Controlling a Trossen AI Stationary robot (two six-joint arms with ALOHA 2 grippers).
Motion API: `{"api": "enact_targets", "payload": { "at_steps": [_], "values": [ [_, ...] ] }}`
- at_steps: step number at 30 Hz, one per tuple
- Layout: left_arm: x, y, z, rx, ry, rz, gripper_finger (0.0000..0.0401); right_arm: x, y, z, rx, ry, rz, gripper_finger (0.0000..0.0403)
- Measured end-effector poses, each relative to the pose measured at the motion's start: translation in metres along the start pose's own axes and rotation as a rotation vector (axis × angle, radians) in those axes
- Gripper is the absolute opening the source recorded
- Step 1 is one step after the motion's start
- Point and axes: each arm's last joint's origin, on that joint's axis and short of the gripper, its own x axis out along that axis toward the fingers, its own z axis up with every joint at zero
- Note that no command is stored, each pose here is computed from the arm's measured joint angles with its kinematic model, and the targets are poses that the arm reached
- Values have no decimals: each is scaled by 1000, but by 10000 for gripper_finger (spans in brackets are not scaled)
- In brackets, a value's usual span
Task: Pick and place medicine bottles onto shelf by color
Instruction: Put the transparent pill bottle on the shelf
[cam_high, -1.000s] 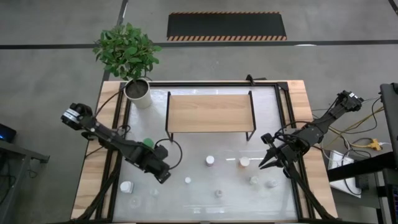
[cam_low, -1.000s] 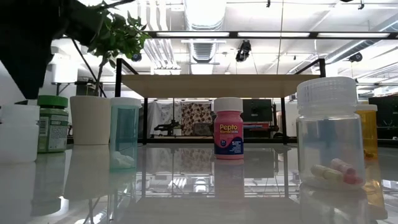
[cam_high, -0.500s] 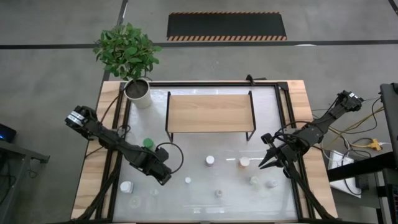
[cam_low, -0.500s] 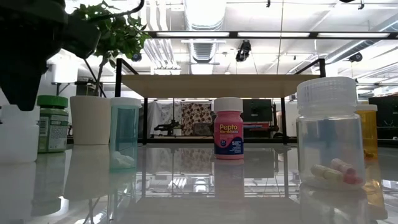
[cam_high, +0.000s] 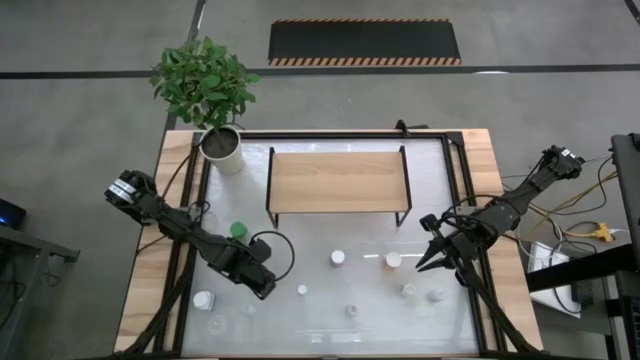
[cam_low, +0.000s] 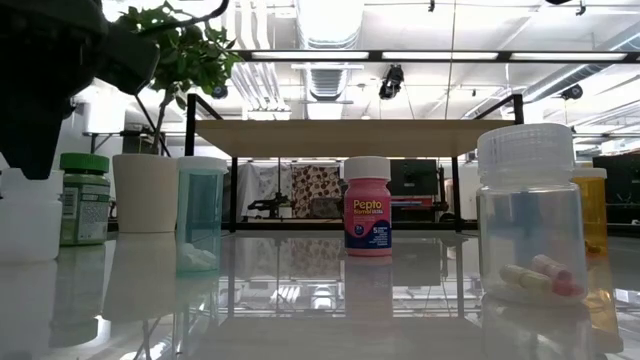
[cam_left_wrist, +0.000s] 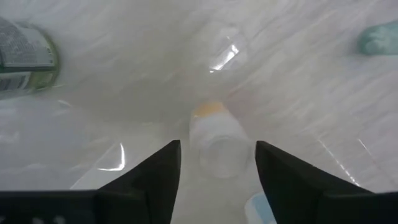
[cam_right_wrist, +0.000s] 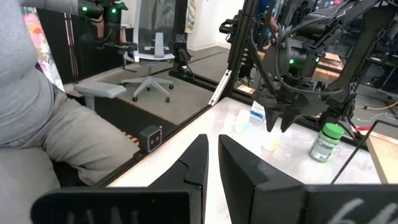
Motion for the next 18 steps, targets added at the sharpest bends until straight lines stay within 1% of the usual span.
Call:
{"api": "enact_targets", "payload": {
  "at_steps": [9, 15, 18],
  "values": [
    [4, 2, 0, 3, -7, 23, 152, 0, 0, 0, -1, 2, 0, 27],
    [2, 0, 0, 4, -11, 12, 117, 0, 0, 0, 12, 4, 1, 27],
    [-2, -3, 0, 6, 2, -2, 114, 0, 0, -1, 13, 6, 1, 27]
  ]
}}
